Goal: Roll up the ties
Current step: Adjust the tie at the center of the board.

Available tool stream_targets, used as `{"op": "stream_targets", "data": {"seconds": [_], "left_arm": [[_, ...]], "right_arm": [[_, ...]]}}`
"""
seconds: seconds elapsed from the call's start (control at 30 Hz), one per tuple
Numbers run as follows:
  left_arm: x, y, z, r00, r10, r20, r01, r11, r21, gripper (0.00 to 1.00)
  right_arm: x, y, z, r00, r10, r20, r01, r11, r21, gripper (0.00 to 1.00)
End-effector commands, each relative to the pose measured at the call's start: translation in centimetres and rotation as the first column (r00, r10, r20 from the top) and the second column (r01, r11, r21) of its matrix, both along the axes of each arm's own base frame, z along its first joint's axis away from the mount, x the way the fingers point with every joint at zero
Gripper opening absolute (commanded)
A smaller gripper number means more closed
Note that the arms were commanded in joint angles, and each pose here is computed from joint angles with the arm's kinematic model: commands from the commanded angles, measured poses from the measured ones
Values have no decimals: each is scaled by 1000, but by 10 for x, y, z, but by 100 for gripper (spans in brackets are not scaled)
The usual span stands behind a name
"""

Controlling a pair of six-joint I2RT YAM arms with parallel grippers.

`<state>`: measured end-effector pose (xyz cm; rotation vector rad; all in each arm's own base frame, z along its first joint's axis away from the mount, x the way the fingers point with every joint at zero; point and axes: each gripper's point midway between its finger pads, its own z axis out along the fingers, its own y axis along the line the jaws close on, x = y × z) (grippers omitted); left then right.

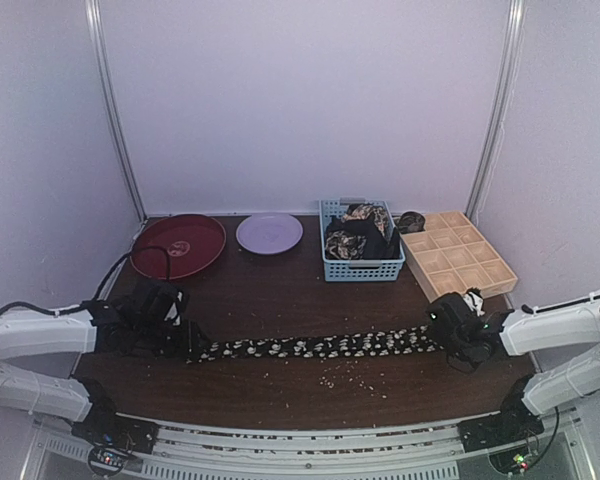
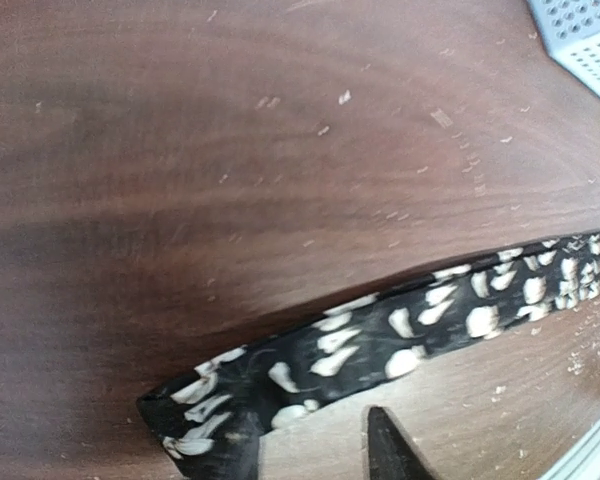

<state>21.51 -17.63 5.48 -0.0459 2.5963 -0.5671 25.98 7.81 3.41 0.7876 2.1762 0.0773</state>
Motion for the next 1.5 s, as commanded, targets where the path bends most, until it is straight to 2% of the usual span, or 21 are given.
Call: {"op": "stream_targets", "data": {"seconds": [0.0, 0.17, 0.43, 0.77, 0.97, 1.0, 1.23, 1.3, 1.4, 1.47], "left_arm": [[6, 3, -11, 999, 21, 25, -21, 1000, 10, 28], [17, 20, -21, 996, 68, 60, -75, 990, 117, 11], [24, 27, -41, 996, 76, 35, -81, 983, 166, 0], [31, 34, -43, 995, 92, 48, -100, 974, 204, 0], [39, 35, -34, 992, 104, 67, -115, 976, 187, 0], [42, 33, -29, 992, 102, 77, -114, 977, 180, 0], [53, 27, 7, 985, 79, 155, -100, 986, 136, 22], [53, 30, 8, 984, 76, 160, -98, 986, 134, 31], [53, 41, 1, 988, 87, 127, -100, 990, 96, 33], [53, 47, -2, 989, 95, 116, -103, 993, 64, 34]], "right_arm": [[-2, -11, -7, 998, -51, -19, 52, 999, 2, 0], [-8, -25, -7, 993, -114, -42, 113, 993, -21, 0], [-13, -32, -11, 984, -165, -63, 167, 986, 27, 0], [-29, -50, -23, 942, -284, -177, 295, 955, 39, 0], [-30, -57, -20, 935, -315, -165, 326, 945, 42, 0], [-28, -56, -17, 939, -305, -159, 315, 948, 44, 0], [3, -16, 19, 994, -91, -53, 99, 979, 177, 0], [9, -2, 30, 1000, -25, -12, 27, 975, 221, 7], [19, 26, 52, 991, 100, 88, -120, 957, 264, 18], [21, 43, 63, 974, 179, 137, -210, 942, 263, 22]]}}
